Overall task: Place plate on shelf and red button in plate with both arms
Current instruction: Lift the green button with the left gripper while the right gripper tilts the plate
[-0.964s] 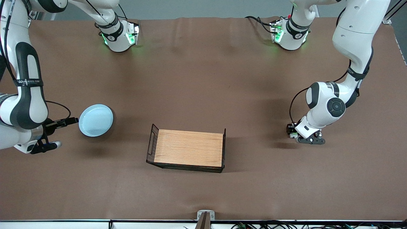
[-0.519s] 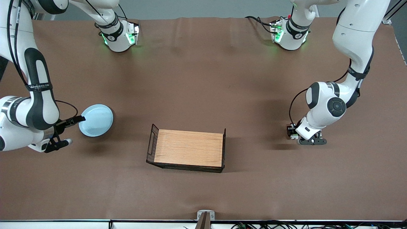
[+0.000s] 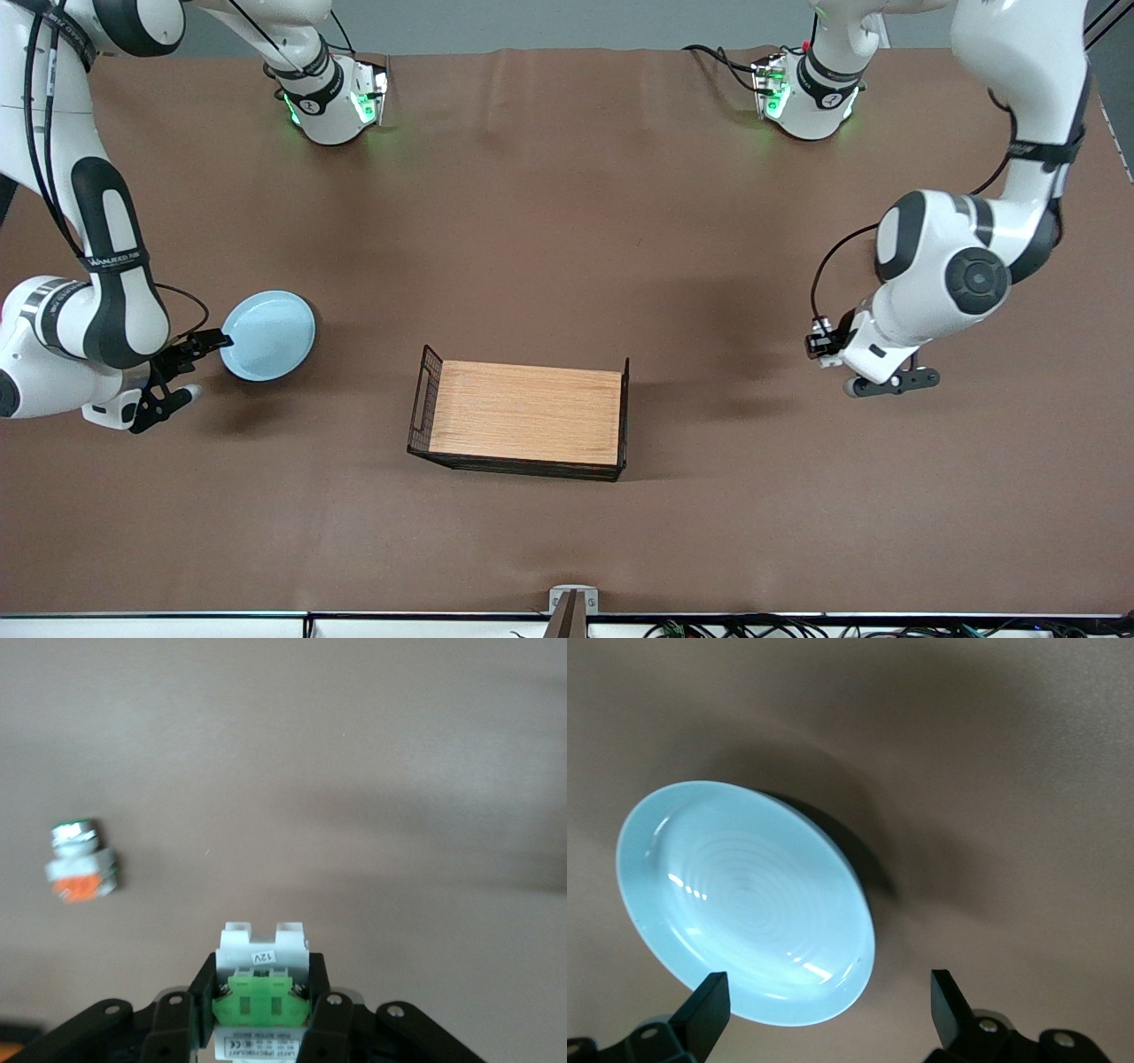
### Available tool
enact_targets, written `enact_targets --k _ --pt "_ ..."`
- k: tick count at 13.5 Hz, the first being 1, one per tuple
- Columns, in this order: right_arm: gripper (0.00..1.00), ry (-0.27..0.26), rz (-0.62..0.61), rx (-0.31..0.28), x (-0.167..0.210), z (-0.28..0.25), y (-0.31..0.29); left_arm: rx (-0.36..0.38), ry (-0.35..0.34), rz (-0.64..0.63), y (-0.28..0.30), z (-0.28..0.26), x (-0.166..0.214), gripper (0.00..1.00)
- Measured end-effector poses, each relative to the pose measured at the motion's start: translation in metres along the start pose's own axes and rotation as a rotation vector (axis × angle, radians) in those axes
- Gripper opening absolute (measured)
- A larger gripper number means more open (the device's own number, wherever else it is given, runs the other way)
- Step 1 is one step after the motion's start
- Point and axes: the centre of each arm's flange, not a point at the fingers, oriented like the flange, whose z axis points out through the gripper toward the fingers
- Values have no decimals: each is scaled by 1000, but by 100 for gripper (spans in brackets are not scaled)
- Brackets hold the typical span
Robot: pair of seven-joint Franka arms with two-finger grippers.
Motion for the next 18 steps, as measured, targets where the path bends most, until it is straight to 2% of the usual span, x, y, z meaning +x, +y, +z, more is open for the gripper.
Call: enact_targets --k 3,7,11,13,15,16,17,18 --pt "100 -1 -3 3 1 13 5 18 -42 -44 2 -48 0 41" --pt "98 16 -4 -13 4 32 7 5 -28 -141 29 -71 -4 41" --pt "96 13 2 6 2 46 5 -12 -17 -286 64 -102 -14 41" --pt "93 13 4 11 2 48 4 -25 -13 -364 75 -118 -18 41" --pt "80 14 7 13 0 48 6 -39 -7 -432 81 -128 -19 41" --pt "79 14 10 15 -1 48 7 -41 -7 -445 82 -130 -20 41" --pt "72 14 13 17 -3 49 9 -42 -7 -451 82 -130 -20 41" --pt "72 14 17 20 -5 50 11 -43 -8 -458 82 -130 -20 41"
